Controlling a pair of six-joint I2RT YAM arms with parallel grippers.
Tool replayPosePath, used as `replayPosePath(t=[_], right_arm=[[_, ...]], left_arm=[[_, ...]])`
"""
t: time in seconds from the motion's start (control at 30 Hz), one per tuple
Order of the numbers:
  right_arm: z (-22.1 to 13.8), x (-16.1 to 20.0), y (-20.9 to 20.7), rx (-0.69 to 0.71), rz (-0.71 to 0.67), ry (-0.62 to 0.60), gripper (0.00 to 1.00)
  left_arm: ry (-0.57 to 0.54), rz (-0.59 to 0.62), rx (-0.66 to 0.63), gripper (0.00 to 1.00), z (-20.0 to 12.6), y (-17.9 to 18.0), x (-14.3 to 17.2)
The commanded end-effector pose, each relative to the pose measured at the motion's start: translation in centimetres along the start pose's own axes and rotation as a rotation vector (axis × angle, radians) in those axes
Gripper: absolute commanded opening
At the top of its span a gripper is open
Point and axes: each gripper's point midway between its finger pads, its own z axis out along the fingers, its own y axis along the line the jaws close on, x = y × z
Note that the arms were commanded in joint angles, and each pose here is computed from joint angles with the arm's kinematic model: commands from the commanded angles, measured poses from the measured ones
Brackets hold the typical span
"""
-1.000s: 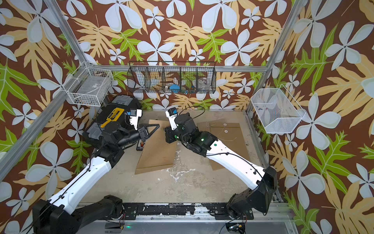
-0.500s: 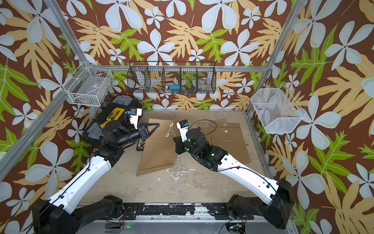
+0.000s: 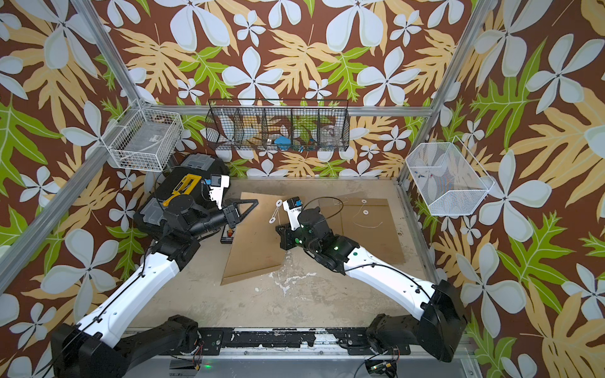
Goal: Close the mouth of the file bag
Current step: Close the file bag.
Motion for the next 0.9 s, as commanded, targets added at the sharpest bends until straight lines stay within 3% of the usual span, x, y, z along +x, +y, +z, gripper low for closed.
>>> replayPosePath(t=[0.0,0.4,0.67,0.87], right_arm=[[0.7,0.4,0.9,-0.078,0.041,0.046,0.00],[0.6,-1.3,-2.9,-0.115,0.143,0.102,0.00],[-0.6,-3.6,-6.0,-0.011,0.102,0.113,0.00],[-0.9,-5.0,-5.9,0.009,0.080,0.124,0.00]], left_arm=[[-0.017,0.025,0.041,0.00,-0.1,-1.1,-0.8],[0.044,0.068,0.100,0.00,-0.6,-2.5,0.3],[0.097,0.107,0.091,0.00,-0.6,-2.5,0.9],[0.121,0.142,0.074,0.00,-0.6,-2.4,0.8]])
